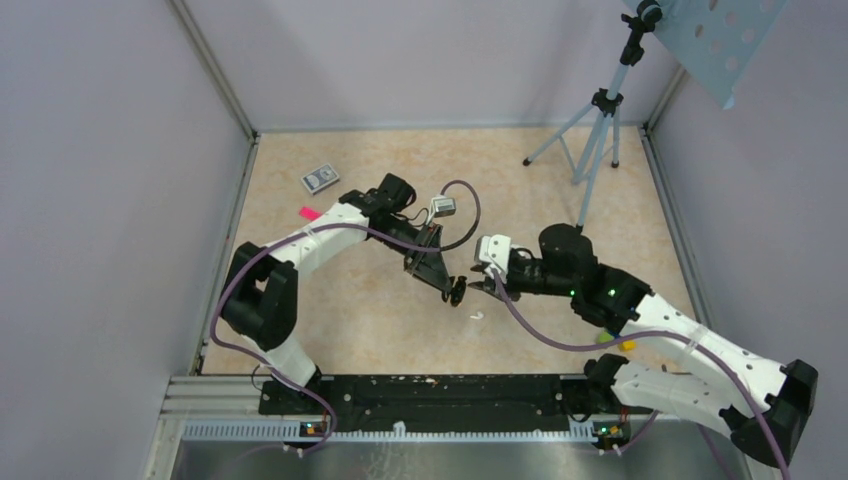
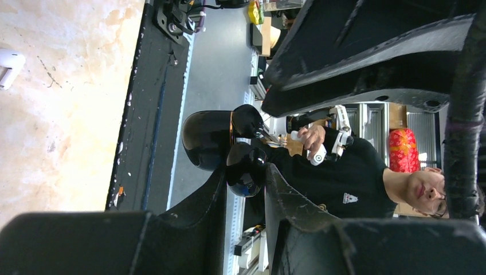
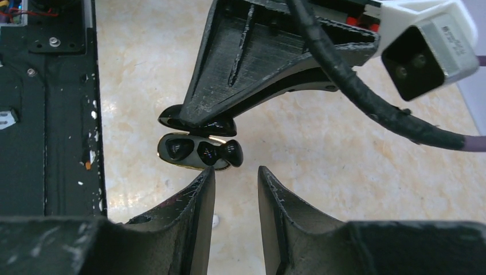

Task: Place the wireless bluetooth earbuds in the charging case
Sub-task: Adjust the right earbud in the right side groove of the charging case, then place the charging case with the earbuds at the center of the board, then pick up the charging case from the center of the board.

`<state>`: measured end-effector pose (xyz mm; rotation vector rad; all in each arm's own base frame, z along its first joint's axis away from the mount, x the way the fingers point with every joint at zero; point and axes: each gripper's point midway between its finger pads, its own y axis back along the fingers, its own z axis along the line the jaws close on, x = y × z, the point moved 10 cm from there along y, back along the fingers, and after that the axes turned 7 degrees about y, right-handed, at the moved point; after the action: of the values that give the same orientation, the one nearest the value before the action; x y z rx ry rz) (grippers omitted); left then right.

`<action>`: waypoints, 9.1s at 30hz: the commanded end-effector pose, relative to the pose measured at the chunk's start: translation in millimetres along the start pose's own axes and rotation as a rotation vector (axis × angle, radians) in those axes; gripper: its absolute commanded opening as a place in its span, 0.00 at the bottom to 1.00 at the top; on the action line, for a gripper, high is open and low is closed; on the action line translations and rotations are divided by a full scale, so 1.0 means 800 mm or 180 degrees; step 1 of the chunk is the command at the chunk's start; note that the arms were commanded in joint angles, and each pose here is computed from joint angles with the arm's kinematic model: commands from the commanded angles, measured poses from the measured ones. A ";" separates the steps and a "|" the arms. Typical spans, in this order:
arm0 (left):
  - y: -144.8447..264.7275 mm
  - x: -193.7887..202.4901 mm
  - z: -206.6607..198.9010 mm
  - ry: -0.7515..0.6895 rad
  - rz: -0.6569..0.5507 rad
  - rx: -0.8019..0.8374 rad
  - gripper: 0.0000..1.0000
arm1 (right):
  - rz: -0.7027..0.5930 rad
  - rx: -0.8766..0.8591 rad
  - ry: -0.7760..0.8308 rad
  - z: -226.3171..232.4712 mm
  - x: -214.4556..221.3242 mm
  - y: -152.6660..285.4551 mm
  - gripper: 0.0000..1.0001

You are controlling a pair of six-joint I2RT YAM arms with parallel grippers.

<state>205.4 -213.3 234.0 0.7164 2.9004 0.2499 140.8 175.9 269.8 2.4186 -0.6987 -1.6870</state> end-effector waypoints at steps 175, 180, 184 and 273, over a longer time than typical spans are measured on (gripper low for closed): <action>0.030 -0.027 -0.029 -0.0126 -0.1015 -0.0254 0.00 | -0.0601 0.1656 -0.3103 -0.019 -0.026 -0.024 0.52; 0.029 -0.030 -0.021 -0.0147 -0.1000 -0.0285 0.00 | -0.0718 0.1972 -0.3062 -0.022 -0.026 -0.004 0.53; 0.028 -0.049 -0.009 -0.0315 -0.1041 -0.0302 0.00 | -0.0630 0.2493 -0.3064 -0.023 -0.011 0.017 0.55; 0.127 0.002 0.012 -0.0010 -0.2427 -0.2286 0.99 | 0.2364 0.2917 -0.3688 -0.101 0.214 -0.081 0.68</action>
<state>256.4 -120.9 229.9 -0.4930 2.5453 1.1520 260.1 140.1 121.4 0.5937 -2.5203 -2.4299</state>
